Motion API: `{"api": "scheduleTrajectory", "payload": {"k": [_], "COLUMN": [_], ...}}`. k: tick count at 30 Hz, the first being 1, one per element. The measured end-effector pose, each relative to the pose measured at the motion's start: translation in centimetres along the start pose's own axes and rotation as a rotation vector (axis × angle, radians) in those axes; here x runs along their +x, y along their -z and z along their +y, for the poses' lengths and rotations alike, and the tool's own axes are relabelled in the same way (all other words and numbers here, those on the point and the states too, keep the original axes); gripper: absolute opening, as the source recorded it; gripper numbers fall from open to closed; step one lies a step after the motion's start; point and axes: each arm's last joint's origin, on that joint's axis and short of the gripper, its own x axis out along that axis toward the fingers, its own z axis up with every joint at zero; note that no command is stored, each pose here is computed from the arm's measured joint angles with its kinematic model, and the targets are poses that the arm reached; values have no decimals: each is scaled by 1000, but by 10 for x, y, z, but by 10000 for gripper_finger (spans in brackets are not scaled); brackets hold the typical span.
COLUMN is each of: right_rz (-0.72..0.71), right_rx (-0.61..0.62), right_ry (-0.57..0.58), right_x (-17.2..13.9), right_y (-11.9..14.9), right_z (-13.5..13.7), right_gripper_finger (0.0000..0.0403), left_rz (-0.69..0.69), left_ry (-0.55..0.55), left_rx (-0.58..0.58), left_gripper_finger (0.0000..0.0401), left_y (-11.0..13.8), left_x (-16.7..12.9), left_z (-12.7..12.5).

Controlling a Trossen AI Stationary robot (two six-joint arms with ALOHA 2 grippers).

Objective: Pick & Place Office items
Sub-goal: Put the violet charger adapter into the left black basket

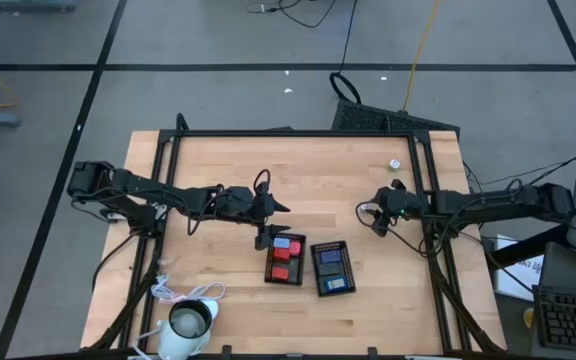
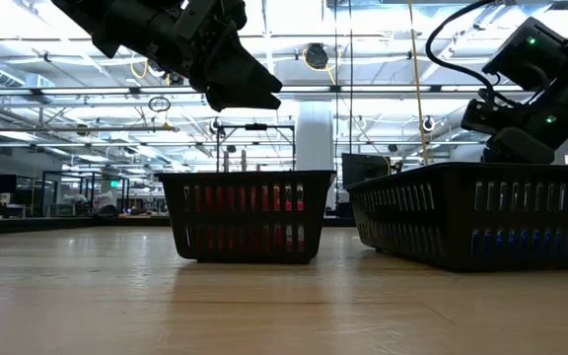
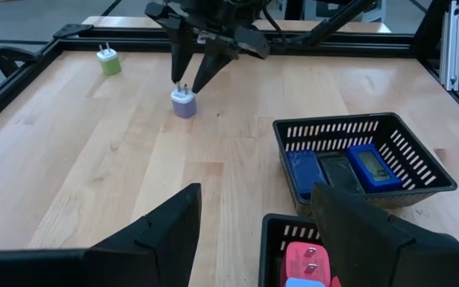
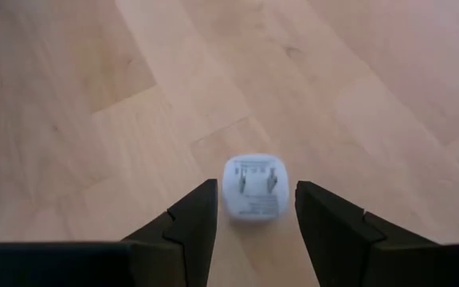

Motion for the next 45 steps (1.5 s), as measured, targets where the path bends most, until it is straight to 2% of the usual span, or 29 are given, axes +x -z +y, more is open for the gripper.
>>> {"api": "scheduleTrajectory", "payload": {"k": [6,11,14,17,21,25,39,45], "right_rz": [52,65,24,-100,-70,-49,-114,-93], "right_rx": [37,117,172,191,142,114,57,37], "right_ry": [21,16,-14,-86,-36,31,30,45], "right_x": [0,11,17,18,21,24,35,41], "right_y": [10,36,49,38,41,45,38,40], "right_z": [1,-1,-2,4,4,2,8,9], "right_gripper_finger": [160,165,184,210,236,236,237,236], "left_rz": [0,1,2,1,1,0,-2,-5], "left_ry": [0,0,0,0,-4,-5,-29,-28], "left_rx": [-18,-18,-18,-18,-20,-22,-20,-19], "left_gripper_finger": [239,239,239,239,239,239,239,239], "left_y": [0,0,0,0,0,0,0,0], "left_x": [0,0,0,0,0,0,0,0], "left_z": [0,0,0,0,1,1,2,2]}}
